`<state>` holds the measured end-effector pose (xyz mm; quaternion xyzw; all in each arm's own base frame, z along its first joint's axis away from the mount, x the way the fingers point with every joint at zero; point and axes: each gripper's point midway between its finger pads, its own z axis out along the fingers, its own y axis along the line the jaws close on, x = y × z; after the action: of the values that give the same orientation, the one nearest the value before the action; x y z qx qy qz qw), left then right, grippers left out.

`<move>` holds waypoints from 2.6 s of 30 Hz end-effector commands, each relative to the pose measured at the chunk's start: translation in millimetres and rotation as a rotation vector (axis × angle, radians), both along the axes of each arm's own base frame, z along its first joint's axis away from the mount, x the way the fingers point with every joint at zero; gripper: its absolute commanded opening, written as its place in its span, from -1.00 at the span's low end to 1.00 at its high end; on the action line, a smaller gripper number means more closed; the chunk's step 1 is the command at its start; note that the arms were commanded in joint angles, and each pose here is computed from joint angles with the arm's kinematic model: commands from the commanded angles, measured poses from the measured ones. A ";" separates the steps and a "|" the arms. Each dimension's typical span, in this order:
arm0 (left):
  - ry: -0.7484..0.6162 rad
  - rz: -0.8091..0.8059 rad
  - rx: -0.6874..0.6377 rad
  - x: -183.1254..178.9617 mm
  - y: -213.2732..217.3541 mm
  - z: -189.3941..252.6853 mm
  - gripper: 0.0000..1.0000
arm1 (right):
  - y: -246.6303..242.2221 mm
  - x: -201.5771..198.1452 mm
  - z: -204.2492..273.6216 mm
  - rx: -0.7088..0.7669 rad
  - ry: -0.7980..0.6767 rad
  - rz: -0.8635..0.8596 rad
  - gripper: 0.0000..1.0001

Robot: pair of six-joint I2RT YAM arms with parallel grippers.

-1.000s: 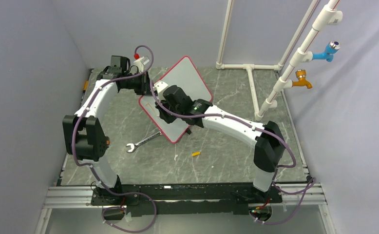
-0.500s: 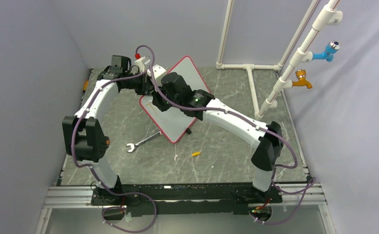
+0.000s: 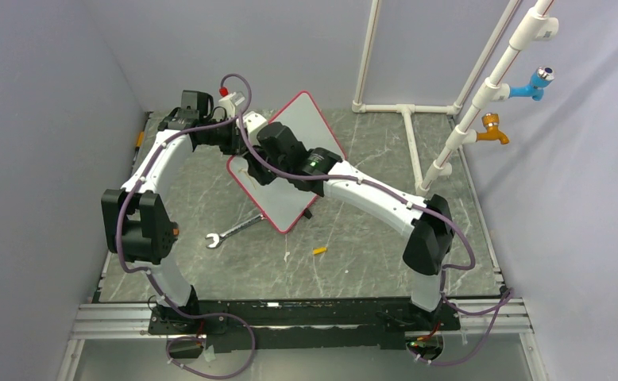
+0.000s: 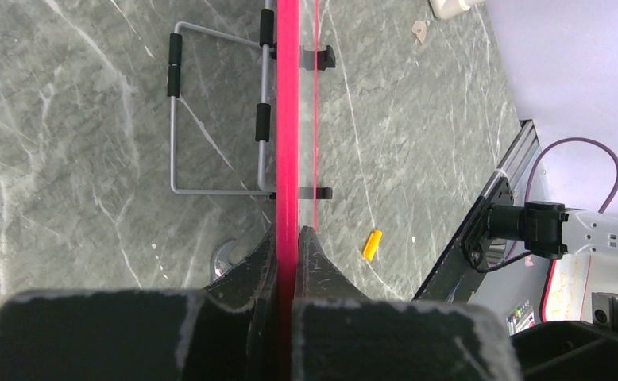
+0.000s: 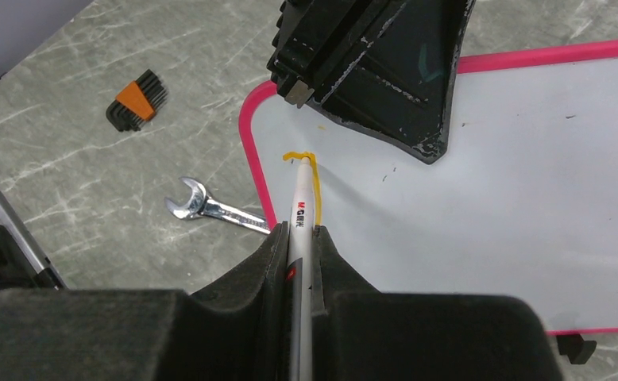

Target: Write a sentence on the whiteboard

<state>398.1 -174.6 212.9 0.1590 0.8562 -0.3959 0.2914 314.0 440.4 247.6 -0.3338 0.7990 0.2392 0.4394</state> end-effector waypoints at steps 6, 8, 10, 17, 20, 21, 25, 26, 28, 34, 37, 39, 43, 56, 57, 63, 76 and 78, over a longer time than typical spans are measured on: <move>-0.127 0.008 0.079 7.7 7.9 9.8 -1.00 | -11.2 8.3 -11.5 -0.028 -0.007 -0.069 -1.00; -0.128 0.007 0.078 7.5 7.7 10.2 -1.00 | -15.0 7.7 -15.9 -0.034 0.002 -0.076 -1.00; -0.129 0.008 0.080 7.8 8.1 10.0 -1.00 | -19.5 6.5 -20.2 -0.043 0.010 -0.083 -1.00; -0.131 0.008 0.081 7.3 8.3 11.4 -1.00 | -35.4 -0.6 -41.4 -0.077 0.047 -0.107 -1.00; -0.133 0.008 0.080 7.1 8.2 12.1 -1.00 | -40.1 -2.7 -46.3 -0.088 0.054 -0.115 -1.00; -0.134 0.007 0.079 7.2 8.1 12.5 -1.00 | -41.3 -2.3 -47.2 -0.090 0.055 -0.118 -1.00; -0.136 0.006 0.079 6.6 8.0 13.5 -1.00 | -39.2 1.3 -41.0 -0.083 0.044 -0.120 -1.00; -0.137 0.006 0.078 6.8 7.9 13.7 -1.00 | -38.0 2.9 -37.6 -0.079 0.038 -0.120 -1.00; -0.135 0.006 0.078 6.4 7.9 13.5 -1.00 | -34.8 5.8 -31.7 -0.072 0.027 -0.118 -1.00; -0.141 0.000 0.075 5.5 6.8 14.8 -1.00 | -24.5 16.7 -12.2 -0.050 -0.009 -0.108 -1.00; -0.140 -0.005 0.073 4.7 5.3 14.9 -1.00 | -20.4 23.1 -4.7 -0.039 -0.025 -0.106 -1.00; -0.139 -0.007 0.073 3.8 4.5 14.7 -1.00 | -17.5 27.2 -1.3 -0.032 -0.033 -0.106 -1.00; -0.143 -0.012 0.071 3.1 3.1 15.3 -1.00 | -12.5 33.6 3.0 -0.022 -0.038 -0.108 -1.00; -0.136 -0.012 0.075 2.6 2.1 12.9 -1.00 | -13.7 31.5 24.3 0.024 -0.051 -0.102 -1.00; -0.136 -0.012 0.075 2.8 2.1 12.9 -1.00 | -16.8 30.1 26.4 0.024 -0.055 -0.105 -1.00; -0.160 -0.039 0.090 4.2 3.1 10.7 -1.00 | -36.5 15.6 39.7 0.035 -0.064 -0.107 -1.00; -0.159 -0.151 0.026 9.4 -14.5 18.6 -1.00 | -80.3 14.3 25.8 0.062 -0.039 -0.175 -1.00; -0.145 -0.161 0.010 11.2 -18.5 19.7 -1.00 | -81.5 19.9 25.9 0.076 -0.036 -0.174 -1.00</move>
<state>397.4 -183.5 219.4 0.2000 0.8457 -0.4031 0.2868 323.1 360.1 251.6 -0.2718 0.8235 0.1974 0.4572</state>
